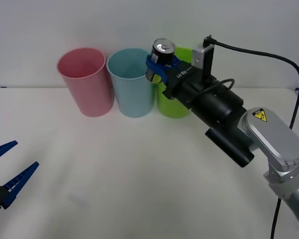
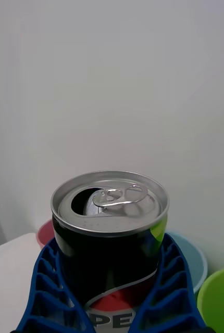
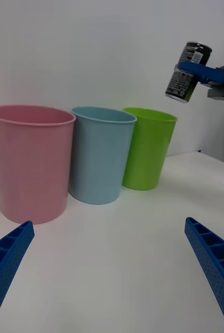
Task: Grasp the object on the table and drop it into the matching bin: aluminum can to the light blue bin, PET bottle to the pink bin.
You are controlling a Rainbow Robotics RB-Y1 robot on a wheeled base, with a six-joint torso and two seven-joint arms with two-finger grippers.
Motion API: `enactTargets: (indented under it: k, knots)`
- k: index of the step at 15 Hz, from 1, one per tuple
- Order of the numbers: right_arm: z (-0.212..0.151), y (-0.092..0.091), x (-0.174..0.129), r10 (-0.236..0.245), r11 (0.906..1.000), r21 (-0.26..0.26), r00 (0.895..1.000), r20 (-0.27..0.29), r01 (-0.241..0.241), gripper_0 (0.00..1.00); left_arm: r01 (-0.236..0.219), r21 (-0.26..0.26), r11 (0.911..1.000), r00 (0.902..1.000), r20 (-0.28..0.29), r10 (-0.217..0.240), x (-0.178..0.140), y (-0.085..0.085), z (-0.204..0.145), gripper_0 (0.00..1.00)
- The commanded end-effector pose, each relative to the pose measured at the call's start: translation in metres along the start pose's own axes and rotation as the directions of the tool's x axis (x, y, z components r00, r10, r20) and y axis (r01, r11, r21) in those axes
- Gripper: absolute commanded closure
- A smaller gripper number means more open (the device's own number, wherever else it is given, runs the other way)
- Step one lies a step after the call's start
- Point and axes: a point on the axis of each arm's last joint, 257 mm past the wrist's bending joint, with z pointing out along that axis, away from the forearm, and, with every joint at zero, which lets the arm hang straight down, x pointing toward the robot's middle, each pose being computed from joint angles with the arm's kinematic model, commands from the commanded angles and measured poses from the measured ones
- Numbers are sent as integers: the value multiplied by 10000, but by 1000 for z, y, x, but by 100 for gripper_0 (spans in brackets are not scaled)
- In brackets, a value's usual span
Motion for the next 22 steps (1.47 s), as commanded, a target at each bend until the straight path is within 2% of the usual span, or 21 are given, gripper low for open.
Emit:
enactTargets:
  k: [1, 5, 11, 15, 22]
  knots:
    - [31, -11, 5, 32, 9993, 383, 10000, 12, -33, 100, 1, -1, 10000, 10000, -1, -1, 0, 0, 0, 0]
    - [71, -25, 15, 106, 9946, 1032, 9999, -137, -92, 100, 1, -1, 10000, 10000, -1, -1, 0, 0, 0, 0]
    - [120, -41, 33, 29, 9806, 1958, 9978, -663, 101, 100, 1, -1, 10000, 10000, -1, -1, 0, 0, 0, 0]
    - [139, -42, 41, -21, 9753, 2198, 9952, -979, 237, 100, 1, -1, 10000, 10000, -1, -1, 0, 0, 0, 0]
    - [142, -32, 45, -144, 9776, 2075, 9945, -1042, 359, 100, 1, -1, 10000, 10000, -1, -1, 0, 0, 0, 0]
